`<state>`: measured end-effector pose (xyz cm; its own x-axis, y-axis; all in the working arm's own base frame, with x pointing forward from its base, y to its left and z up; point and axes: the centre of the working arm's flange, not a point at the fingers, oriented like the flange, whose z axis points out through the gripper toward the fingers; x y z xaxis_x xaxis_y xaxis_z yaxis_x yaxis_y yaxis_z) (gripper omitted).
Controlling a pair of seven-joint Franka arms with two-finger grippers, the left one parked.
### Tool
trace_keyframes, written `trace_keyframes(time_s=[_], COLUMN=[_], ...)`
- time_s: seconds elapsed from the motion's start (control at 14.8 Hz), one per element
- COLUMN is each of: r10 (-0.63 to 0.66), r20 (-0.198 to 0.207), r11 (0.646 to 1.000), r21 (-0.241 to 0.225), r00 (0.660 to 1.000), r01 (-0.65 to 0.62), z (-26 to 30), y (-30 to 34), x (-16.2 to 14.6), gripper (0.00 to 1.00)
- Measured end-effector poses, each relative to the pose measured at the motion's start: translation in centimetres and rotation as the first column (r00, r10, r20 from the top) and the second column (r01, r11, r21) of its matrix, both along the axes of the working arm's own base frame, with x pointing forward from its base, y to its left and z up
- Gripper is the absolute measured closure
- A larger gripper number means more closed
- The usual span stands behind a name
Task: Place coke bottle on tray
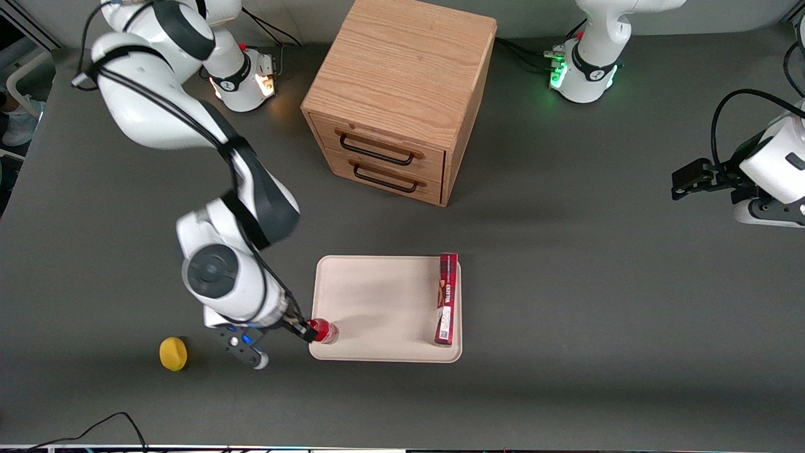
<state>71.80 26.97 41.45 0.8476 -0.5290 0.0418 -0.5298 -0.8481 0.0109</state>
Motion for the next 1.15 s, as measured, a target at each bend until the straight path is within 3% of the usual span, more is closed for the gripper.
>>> trace_keyframes(time_s=[0.14,0.27,0.47,0.68,0.81,0.95,1.15], r10=[0.114,0.193,0.284,0.308,0.295,0.284,0.288], r20=[-0.044,-0.080,-0.098,-0.119,-0.112,-0.111,-0.089], r11=[0.993,0.981,0.959,0.951,0.955,0.959,0.957], r21=[-0.013,0.009,0.031,0.053,0.054,0.053,0.046], r00=[0.993,0.978,0.954,0.944,0.949,0.952,0.953], r01=[-0.115,-0.193,-0.282,-0.304,-0.290,-0.280,-0.285], z=[9.2,17.6,24.7,25.2,23.0,20.7,20.7], y=[-2.0,-4.9,-11.1,-19.4,-22.7,-23.7,-23.4], x=[-3.3,-7.5,-13.2,-18.1,-20.7,-22.9,-23.8], gripper=[0.00,0.00,0.00,0.00,0.00,0.00,0.00])
